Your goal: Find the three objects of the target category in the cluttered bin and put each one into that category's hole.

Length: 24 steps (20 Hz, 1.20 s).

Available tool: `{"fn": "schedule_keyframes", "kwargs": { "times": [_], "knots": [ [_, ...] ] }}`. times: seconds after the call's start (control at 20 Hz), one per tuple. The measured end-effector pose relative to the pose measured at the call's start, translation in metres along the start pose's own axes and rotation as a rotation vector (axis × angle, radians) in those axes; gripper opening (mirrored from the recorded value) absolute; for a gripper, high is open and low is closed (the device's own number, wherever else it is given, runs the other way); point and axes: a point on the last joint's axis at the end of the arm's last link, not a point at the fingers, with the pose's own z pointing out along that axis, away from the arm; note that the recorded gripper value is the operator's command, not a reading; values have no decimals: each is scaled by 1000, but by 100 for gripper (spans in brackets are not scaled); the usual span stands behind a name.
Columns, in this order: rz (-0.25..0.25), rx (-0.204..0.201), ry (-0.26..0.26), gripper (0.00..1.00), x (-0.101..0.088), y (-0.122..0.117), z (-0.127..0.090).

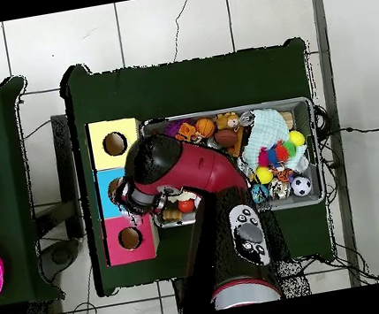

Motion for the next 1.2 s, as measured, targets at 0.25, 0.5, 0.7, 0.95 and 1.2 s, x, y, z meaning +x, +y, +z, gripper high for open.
{"fn": "schedule_keyframes", "kwargs": {
  "times": [0.25,0.5,0.7,0.95,1.2],
  "knots": [
    [23,-6,18,0,-2,-14,3],
    [34,-10,32,0,-6,-19,6],
    [35,-20,51,0,-10,-19,13],
    [31,-33,64,0,-12,-17,16],
    [32,-43,79,0,-14,-16,20]
  ]
}}
